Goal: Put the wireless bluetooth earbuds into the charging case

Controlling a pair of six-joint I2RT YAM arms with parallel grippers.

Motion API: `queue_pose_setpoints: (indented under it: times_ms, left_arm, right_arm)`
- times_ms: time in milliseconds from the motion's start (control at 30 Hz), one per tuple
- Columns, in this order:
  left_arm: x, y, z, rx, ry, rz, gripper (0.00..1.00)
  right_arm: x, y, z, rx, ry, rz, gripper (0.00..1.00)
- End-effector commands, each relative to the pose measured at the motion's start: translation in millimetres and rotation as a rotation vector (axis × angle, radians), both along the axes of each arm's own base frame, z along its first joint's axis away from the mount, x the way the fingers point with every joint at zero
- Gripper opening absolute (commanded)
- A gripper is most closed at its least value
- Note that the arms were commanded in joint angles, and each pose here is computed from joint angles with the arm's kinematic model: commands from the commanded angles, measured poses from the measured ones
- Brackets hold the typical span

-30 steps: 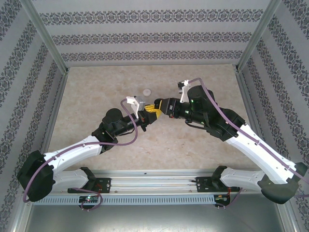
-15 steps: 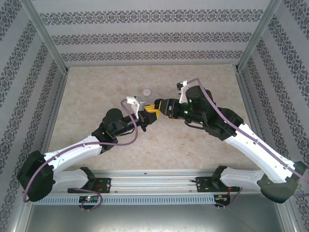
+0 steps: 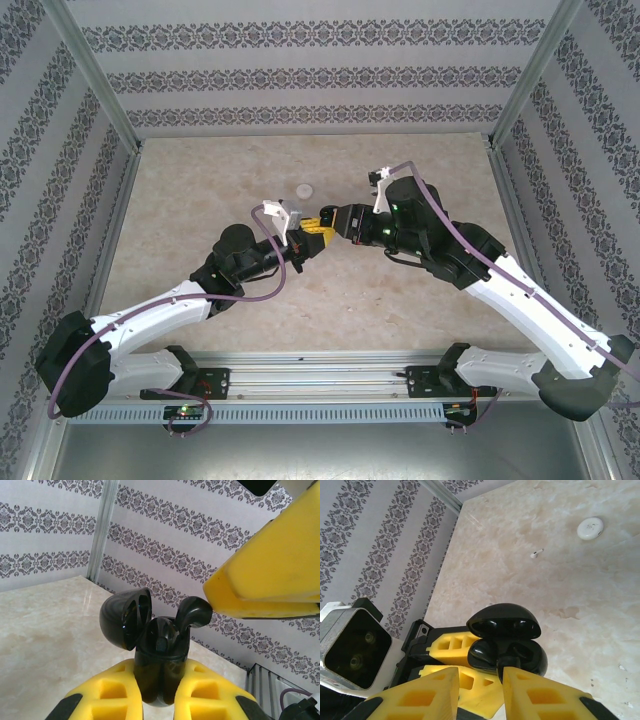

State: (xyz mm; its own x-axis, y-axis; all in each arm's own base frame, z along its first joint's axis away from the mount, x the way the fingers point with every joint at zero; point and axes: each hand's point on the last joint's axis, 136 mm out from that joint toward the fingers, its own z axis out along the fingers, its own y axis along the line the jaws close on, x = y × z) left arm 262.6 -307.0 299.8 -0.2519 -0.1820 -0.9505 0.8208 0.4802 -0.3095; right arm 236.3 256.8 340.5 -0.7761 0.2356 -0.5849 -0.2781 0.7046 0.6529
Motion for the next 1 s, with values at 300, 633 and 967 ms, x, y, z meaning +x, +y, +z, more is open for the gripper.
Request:
queue_pose_setpoints:
  times_ms: [300,633,967]
  left_arm:
    - [-6,-4,25,-0.048,-0.052,-0.027,0.0]
    - [-6,-6,24,-0.047,-0.05,-0.036,0.0]
    - [-15,-10,18,-0.018,-0.052,-0.09,0.0]
  right_arm:
    - [8,-3,-16,-0.038,0.028,-0.006,0.29]
    - [11,1,-19,-0.025,0.041,0.009,0.29]
    - [16,-33,-1,-0.019,0.005,-0.047,0.32]
